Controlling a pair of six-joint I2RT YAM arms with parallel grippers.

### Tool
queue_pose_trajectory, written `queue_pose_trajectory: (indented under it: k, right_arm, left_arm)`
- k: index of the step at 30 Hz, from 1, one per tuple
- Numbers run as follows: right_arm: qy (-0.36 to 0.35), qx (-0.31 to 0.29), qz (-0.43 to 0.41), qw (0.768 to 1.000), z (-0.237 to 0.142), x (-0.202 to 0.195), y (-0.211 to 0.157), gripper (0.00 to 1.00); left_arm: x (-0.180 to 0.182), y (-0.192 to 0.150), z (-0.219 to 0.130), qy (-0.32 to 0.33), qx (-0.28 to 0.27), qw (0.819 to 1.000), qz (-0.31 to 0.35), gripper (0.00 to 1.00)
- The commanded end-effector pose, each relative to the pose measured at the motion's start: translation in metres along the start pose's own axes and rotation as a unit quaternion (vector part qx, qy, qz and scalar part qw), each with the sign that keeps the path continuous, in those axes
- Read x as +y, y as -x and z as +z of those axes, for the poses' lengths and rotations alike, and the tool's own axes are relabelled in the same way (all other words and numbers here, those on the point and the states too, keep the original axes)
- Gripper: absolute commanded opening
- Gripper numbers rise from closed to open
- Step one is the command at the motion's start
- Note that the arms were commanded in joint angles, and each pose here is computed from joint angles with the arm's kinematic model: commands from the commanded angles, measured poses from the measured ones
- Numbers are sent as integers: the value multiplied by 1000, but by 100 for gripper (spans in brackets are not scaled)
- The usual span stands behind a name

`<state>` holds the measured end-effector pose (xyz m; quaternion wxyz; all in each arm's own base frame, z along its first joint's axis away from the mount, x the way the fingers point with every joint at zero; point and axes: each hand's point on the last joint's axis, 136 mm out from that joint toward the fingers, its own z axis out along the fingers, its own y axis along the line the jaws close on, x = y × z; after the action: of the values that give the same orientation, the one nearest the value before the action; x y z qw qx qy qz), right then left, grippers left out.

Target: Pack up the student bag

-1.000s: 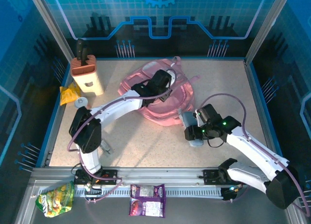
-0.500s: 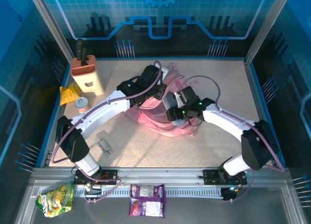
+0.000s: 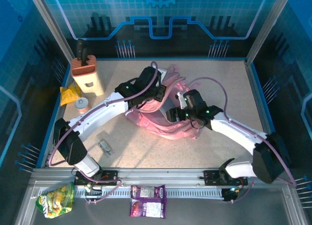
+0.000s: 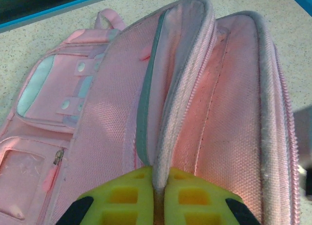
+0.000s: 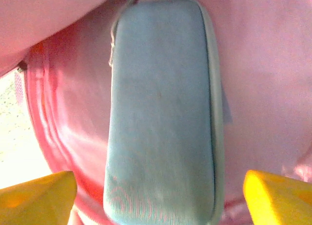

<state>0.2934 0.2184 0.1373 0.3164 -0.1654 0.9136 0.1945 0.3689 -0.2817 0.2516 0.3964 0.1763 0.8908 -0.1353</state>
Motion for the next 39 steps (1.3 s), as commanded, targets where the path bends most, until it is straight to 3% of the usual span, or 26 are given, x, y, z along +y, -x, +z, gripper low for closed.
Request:
queue_pose_trajectory:
  k: [1,7,14,20,23,25,29,34,39]
  right_arm:
    - [-15,43,57,997,3,-12,-45,80]
    - [68,15,64,996,12,18,-40,54]
    - [78,-40,33,996,37,25,15,43]
    - [107,-43,12,993,39,34,27,48]
    - [97,-49,16,994,22,28,13,59]
    - [82,-41,22,995,10,21,0,62]
    - [74,-15,36,996,-13,17,-24,67]
    - [56,19,51,997,-37,13,-52,73]
    - [70,68,46,994,-39,24,-79,78]
  left_arm:
    - [-8,33,-25,-32,-65,997,-27,0]
    - [-10,29,-23,-39,-58,997,-39,0]
    - [-22,18,-18,-77,-44,994,-61,0]
    - [-19,4,-13,-74,-27,994,-79,0]
    - [-18,-4,-7,-71,-21,993,-86,2]
    - [-21,-8,-1,-82,-18,992,-99,18]
    - [-38,-12,1,-135,-17,983,-121,36]
    - [-32,-21,-21,-144,-34,977,-154,47]
    - [11,-52,-41,-84,-64,972,-209,56]
